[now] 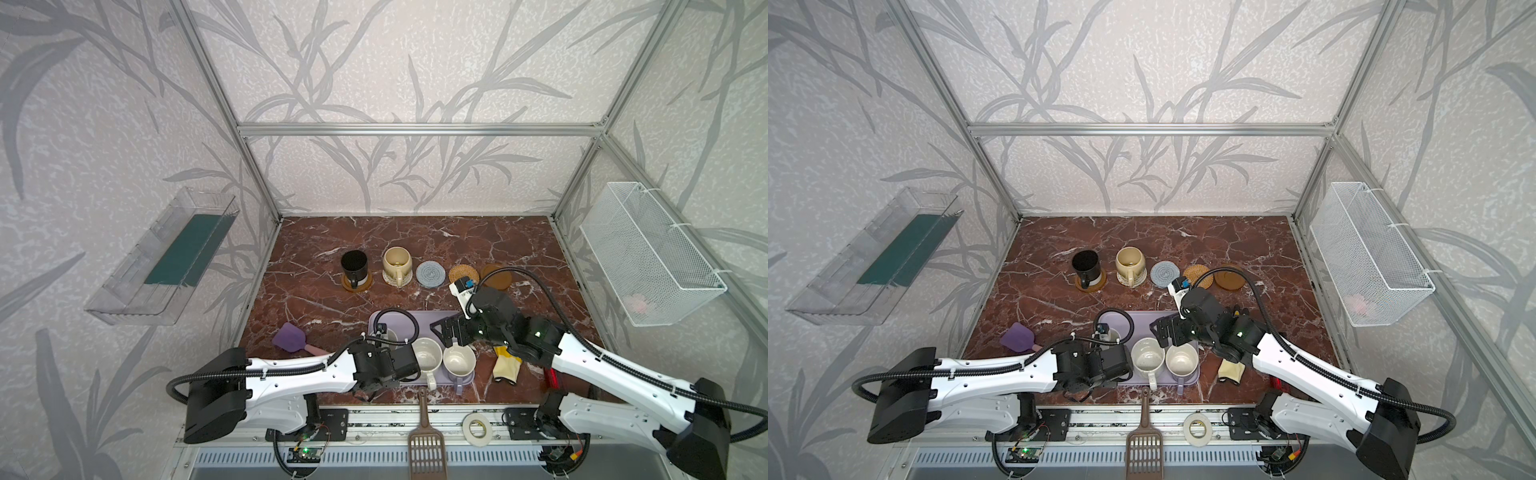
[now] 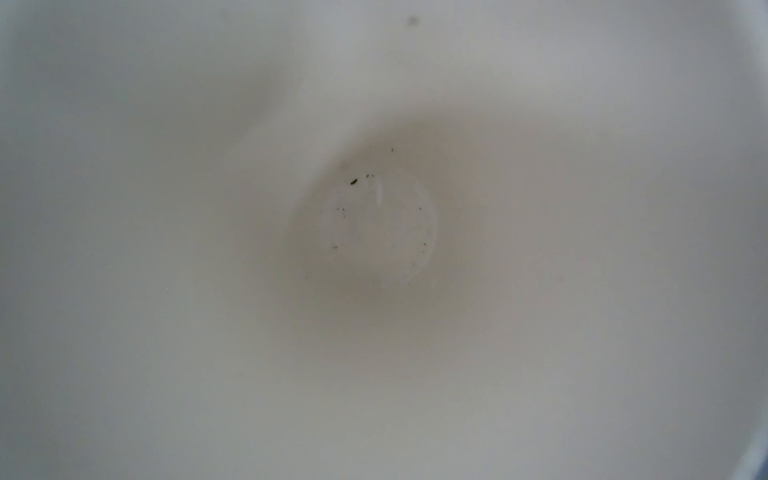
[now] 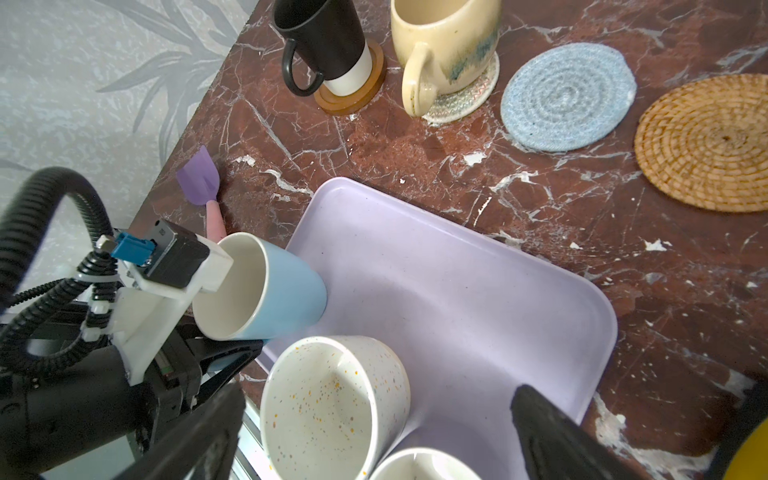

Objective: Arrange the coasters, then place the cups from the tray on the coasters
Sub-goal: 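Lower the left gripper into the white mug on the tray and grip its rim, then lift the light blue mug toward the knitted coaster with the left gripper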

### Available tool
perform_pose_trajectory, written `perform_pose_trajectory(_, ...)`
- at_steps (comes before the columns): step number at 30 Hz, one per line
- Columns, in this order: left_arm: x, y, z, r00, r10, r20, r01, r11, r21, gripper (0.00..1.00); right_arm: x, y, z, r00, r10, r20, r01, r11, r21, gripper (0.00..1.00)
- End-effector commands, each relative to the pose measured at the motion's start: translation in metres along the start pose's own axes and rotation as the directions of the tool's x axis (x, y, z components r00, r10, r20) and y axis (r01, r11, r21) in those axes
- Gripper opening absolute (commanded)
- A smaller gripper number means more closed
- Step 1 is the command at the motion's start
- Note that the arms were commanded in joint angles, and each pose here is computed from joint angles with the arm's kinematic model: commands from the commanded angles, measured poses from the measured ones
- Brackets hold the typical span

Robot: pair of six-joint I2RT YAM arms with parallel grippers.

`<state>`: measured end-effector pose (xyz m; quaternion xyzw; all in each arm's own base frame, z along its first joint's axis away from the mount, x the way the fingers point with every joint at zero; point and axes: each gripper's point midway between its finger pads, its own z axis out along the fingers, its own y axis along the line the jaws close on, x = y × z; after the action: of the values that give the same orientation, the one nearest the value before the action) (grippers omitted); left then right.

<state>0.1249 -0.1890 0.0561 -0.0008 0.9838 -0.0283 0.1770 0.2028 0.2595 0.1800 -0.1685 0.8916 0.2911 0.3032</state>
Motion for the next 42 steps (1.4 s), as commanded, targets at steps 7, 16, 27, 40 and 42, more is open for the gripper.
perform_pose_trajectory(7, -0.03, -0.001, -0.028, 0.992, -0.007, 0.123, 0.001, 0.999, 0.042, 0.02, -0.006, 0.014, -0.005, 0.999, -0.024, 0.033, 0.026, 0.996, -0.08, 0.99)
perform_pose_trajectory(16, -0.064, -0.008, -0.065, 0.987, -0.018, 0.161, -0.006, 0.989, 0.15, 0.0, -0.023, 0.037, -0.005, 0.998, -0.027, 0.057, 0.037, 0.985, -0.168, 0.99)
perform_pose_trajectory(27, -0.106, -0.011, -0.111, 0.976, -0.001, 0.217, -0.046, 0.976, 0.211, 0.0, -0.049, 0.073, -0.018, 0.994, 0.004, 0.113, 0.036, 0.936, -0.351, 0.99)
perform_pose_trajectory(40, -0.167, -0.042, -0.154, 0.937, -0.037, 0.347, -0.078, 0.947, 0.311, 0.0, -0.103, 0.037, -0.041, 0.968, 0.141, 0.209, -0.072, 0.949, -0.308, 0.99)
perform_pose_trajectory(42, -0.173, -0.055, -0.16, 0.935, -0.035, 0.354, -0.096, 0.933, 0.347, 0.0, -0.113, 0.026, -0.045, 0.958, 0.175, 0.227, -0.102, 0.949, -0.3, 0.99)
